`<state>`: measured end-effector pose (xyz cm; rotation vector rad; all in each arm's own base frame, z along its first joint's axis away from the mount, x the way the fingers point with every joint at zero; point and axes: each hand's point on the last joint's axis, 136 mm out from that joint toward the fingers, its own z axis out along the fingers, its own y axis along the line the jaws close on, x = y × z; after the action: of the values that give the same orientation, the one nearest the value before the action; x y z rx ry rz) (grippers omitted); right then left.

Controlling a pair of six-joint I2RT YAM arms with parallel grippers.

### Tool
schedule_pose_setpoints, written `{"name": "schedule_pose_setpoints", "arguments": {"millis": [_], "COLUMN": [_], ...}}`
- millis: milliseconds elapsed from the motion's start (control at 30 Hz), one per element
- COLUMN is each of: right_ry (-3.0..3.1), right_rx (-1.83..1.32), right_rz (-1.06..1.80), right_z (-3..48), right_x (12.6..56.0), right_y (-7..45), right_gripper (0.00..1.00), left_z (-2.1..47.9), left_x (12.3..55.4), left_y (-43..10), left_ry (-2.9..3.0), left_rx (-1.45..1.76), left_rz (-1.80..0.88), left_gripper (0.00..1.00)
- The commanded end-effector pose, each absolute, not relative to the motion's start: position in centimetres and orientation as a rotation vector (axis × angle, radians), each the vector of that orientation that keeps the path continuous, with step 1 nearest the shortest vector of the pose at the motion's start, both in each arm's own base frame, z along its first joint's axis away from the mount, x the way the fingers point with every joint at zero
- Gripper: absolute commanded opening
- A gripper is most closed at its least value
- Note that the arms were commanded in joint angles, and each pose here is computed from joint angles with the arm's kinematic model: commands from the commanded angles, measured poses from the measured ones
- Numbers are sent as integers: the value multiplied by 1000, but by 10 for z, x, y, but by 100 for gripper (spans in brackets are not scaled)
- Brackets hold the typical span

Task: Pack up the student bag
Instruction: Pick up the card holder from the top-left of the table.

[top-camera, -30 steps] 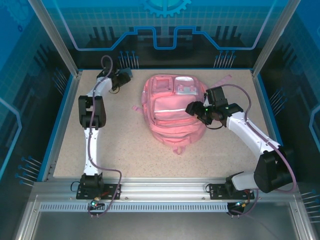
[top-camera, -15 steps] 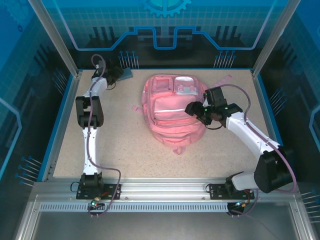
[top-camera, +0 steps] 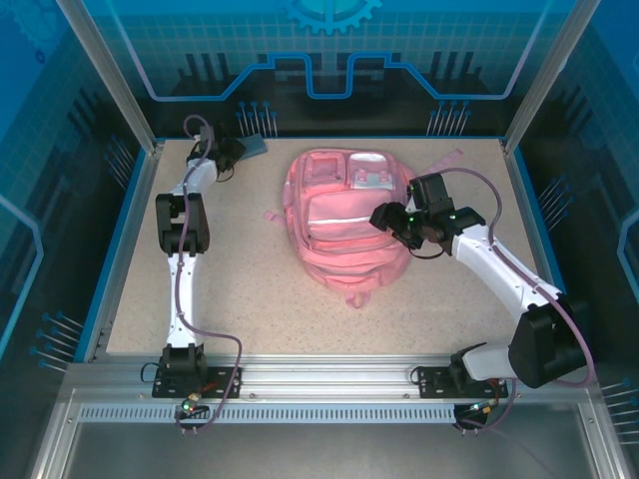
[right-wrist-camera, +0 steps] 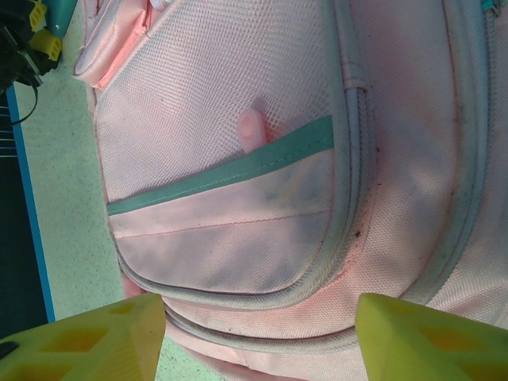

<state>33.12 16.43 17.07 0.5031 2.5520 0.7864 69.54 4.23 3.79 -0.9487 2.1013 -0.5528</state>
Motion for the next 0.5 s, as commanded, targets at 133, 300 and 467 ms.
{"name": "schedule_pose_setpoints", "arguments": {"millis": [133, 300, 467], "right_ry": [2553, 2549, 2538], "right_rx": [507, 507, 495], "right_rz": [762, 760, 755], "right_z": [171, 172, 176], "right_x": [325, 324, 324], "right_y": [163, 163, 162], "right_gripper": [65, 65, 65], "left_z": [26, 43, 67], "left_x": [691, 682, 656], "left_y": [34, 34, 29], "left_ry": [2150, 2138, 2144], "left_rx": [-942, -901, -864], "left_rz": [-571, -559, -561], "left_gripper": [3, 0, 0]}}
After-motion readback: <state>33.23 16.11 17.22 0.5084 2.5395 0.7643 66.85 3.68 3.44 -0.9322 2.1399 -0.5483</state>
